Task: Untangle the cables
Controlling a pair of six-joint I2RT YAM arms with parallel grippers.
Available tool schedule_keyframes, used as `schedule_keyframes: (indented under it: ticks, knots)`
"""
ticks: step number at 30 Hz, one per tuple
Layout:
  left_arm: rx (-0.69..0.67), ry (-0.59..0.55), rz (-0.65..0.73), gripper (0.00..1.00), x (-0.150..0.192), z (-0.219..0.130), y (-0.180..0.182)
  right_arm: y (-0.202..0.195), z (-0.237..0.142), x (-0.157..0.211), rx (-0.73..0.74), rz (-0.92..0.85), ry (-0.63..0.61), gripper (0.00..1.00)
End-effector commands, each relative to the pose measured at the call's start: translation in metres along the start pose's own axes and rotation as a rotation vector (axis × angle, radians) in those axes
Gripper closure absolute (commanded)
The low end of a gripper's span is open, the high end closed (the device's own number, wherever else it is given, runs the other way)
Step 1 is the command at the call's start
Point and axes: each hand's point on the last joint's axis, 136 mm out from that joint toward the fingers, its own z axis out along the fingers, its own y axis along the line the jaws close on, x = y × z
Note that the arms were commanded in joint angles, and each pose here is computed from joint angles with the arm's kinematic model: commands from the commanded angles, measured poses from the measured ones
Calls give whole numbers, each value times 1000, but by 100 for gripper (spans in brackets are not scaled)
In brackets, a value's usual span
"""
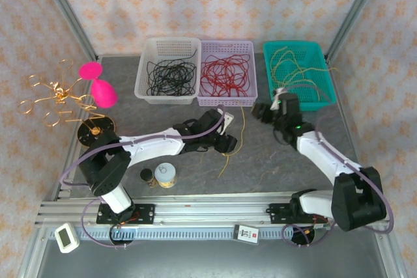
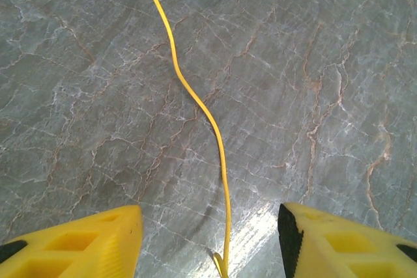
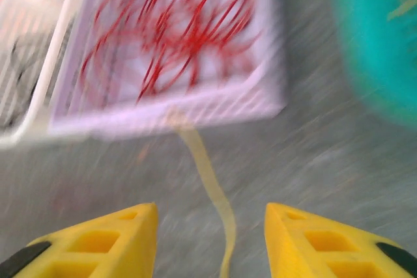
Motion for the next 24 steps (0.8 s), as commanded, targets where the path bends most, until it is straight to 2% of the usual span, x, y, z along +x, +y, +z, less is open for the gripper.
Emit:
schedule_keyframes:
  ticks: [1, 4, 8, 16, 20, 22, 24]
  knots:
    - [-11, -71, -23, 42, -11, -19, 2, 19, 29, 28, -55, -60, 31, 49]
    - [-7, -86, -45, 43, -8, -29, 3, 21, 56, 42, -17, -128, 38, 47]
    - [-25, -105, -63, 43, -1, -42, 9, 7, 77, 31, 81, -183, -12, 47]
    - [-35, -141, -80, 43, 4, -54, 14, -19, 78, 32, 224, -203, 1, 50]
    - [-27, -138, -69, 43, 2, -51, 12, -19, 83, 35, 214, -201, 9, 50]
    - [-27, -136, -63, 43, 1, -51, 11, -17, 93, 39, 198, -206, 33, 53]
    - [-26, -140, -58, 43, -1, -52, 10, -16, 101, 43, 184, -212, 53, 61]
